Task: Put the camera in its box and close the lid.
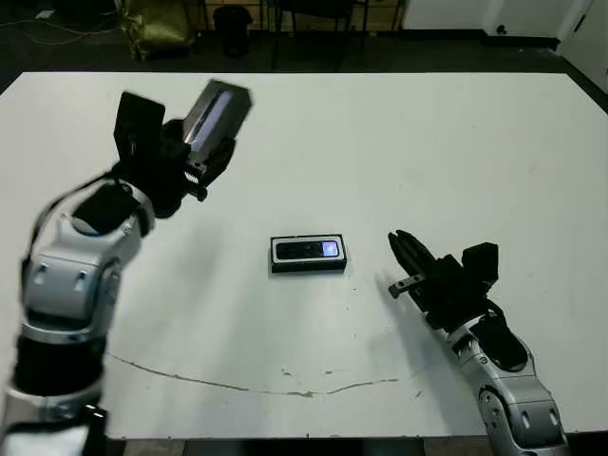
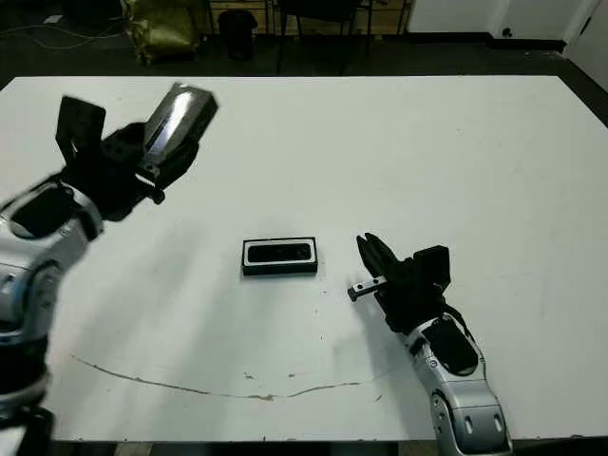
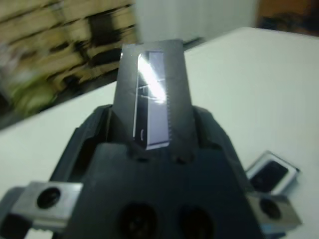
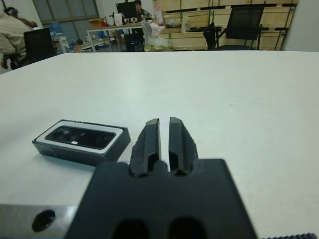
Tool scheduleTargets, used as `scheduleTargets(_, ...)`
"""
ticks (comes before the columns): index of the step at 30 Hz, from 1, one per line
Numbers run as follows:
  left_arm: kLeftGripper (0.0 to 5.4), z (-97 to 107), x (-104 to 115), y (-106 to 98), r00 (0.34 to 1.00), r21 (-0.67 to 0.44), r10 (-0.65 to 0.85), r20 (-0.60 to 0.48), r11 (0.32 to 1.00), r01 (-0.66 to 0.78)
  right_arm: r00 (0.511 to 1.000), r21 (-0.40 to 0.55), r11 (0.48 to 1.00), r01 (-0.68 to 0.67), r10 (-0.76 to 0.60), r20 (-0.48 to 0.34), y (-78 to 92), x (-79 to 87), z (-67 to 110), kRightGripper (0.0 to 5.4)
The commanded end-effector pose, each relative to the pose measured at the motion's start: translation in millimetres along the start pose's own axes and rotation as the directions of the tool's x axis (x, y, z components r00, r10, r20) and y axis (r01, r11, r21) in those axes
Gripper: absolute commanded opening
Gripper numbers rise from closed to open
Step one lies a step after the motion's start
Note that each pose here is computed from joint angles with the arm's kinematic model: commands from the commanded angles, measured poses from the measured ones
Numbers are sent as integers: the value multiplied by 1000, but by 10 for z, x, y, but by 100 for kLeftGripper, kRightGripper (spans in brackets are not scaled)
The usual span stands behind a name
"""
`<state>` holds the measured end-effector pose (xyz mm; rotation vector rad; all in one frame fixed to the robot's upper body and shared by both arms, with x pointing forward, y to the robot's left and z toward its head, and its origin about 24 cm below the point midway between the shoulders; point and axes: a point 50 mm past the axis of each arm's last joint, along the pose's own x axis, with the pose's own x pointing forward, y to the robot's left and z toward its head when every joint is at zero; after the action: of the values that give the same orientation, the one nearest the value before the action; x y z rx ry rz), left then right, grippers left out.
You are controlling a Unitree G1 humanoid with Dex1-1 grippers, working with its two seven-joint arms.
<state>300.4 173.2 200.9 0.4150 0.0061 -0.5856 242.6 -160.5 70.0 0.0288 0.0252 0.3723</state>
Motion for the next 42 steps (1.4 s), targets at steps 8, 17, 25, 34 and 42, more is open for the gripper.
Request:
scheduleTargets(8, 269, -73, 152, 18, 881, 154, -454, -132, 869, 471, 998, 3, 999, 51, -51, -34, -142, -1, -18, 0)
scheduleTargets(17, 269, -127, 416, -78, 756, 135, -629, -178, 746, 652, 995, 28, 996, 88, -87, -41, -207, -9, -8, 0)
scheduleTargets(25, 269, -209, 582, -200, 695, 112, -697, -177, 688, 717, 993, 19, 994, 110, -108, -51, -232, -15, -19, 0)
scheduleTargets(34, 269, -352, 714, -352, 661, 72, -727, -186, 661, 747, 992, 21, 993, 119, -118, -52, -221, -23, 4, 0)
scheduleTargets(42, 269, -520, 752, -519, 616, 19, -762, -197, 626, 780, 991, 5, 992, 126, -125, -35, -219, -14, 44, 0)
